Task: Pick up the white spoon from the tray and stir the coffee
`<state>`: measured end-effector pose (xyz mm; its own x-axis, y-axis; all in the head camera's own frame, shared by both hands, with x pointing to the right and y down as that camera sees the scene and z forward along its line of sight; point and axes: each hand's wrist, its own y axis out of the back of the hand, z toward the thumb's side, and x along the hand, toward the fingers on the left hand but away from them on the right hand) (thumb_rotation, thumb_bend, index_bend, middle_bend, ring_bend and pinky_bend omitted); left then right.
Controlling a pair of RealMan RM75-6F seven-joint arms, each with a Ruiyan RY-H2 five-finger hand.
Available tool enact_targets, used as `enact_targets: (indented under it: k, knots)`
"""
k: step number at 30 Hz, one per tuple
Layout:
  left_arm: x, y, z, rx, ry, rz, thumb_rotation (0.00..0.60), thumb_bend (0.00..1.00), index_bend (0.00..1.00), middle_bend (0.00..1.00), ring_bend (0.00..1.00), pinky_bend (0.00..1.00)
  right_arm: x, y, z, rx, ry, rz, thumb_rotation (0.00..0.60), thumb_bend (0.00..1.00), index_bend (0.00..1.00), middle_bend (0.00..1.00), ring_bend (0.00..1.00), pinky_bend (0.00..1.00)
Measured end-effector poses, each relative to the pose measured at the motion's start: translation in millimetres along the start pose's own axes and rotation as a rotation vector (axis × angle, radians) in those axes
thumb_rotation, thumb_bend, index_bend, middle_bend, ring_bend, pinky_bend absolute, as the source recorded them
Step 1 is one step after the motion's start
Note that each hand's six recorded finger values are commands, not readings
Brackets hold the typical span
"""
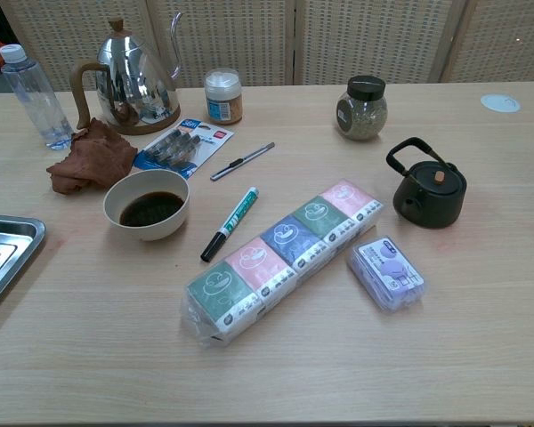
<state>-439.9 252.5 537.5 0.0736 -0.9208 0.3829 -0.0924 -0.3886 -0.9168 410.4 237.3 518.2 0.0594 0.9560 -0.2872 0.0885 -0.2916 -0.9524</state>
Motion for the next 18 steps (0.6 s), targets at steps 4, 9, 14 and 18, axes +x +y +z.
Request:
enact_targets:
  k: [4, 9, 14, 18]
  knots:
    - [0, -1, 1, -0.008, -0.007, -0.011, 0.6, 0.0, 0.0, 0.0, 0.0, 0.0, 0, 0, 0, -0.008, -0.002, 0.001, 0.6, 0.0, 0.0, 0.0, 0.0, 0.0]
    - [2, -8, 4, -0.025, -0.034, -0.051, 0.6, 0.0, 0.05, 0.0, 0.0, 0.0, 0, 1, -1, -0.019, -0.004, 0.0, 0.6, 0.0, 0.0, 0.0, 0.0, 0.0]
    - [16, -26, 4, -0.02, -0.062, -0.104, 0.6, 0.03, 0.22, 0.0, 0.0, 0.0, 0, 1, -1, -0.027, -0.004, 0.006, 0.6, 0.0, 0.0, 0.0, 0.0, 0.0]
    - [30, -52, 1, -0.008, -0.082, -0.178, 0.6, 0.11, 0.31, 0.0, 0.0, 0.0, 0, 1, -1, -0.031, -0.007, 0.006, 0.6, 0.0, 0.0, 0.0, 0.0, 0.0]
